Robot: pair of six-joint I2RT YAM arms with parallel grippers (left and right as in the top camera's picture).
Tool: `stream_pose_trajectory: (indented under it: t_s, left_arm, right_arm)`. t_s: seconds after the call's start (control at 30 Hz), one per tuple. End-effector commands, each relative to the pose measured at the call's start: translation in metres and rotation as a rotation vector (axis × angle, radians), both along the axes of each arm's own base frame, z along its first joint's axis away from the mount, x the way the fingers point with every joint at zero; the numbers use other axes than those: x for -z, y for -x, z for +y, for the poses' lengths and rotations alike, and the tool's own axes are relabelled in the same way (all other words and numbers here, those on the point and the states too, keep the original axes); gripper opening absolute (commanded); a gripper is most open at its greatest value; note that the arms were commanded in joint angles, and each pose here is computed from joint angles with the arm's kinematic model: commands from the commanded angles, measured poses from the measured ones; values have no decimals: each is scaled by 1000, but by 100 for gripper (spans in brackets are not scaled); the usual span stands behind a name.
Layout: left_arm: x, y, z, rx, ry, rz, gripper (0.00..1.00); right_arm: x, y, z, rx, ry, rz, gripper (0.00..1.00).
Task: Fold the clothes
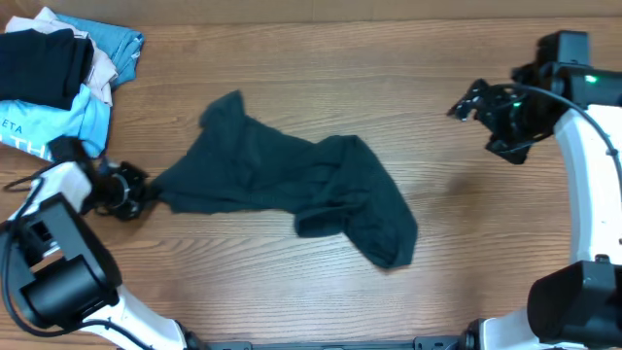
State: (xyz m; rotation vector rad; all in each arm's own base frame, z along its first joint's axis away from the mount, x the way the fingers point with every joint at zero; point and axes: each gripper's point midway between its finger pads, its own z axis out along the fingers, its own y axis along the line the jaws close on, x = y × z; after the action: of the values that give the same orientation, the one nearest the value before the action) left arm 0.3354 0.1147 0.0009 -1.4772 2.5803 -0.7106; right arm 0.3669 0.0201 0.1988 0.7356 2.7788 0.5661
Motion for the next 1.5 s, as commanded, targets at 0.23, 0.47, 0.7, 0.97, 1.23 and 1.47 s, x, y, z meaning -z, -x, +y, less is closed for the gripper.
stream_pose_trajectory:
  t_s: [0.23,0.47,0.7,0.97,1.23,1.47]
  left_arm:
    - [-38,4,-5,43,-8,-90,4]
    - [-102,-10,-36,131,-133,-228,4]
    - [-130,-5,-47,207,-185,-300,100]
    - [-187,16,-82,352,-353,-420,100]
    - [-122,-8,-169,555,-225,-292,96]
    - [-43,-25,-188,541,-171,-130,89]
  right_arm:
    - [-9,-7,58,-127,32,-77,100]
    - [-9,-8,58,-128,32,-81,100]
    - [-7,-3,59,-181,48,-77,100]
    - [-5,16,104,-323,48,-61,100]
    - [2,13,132,-380,42,-73,100]
    - [21,12,132,-386,47,-16,100]
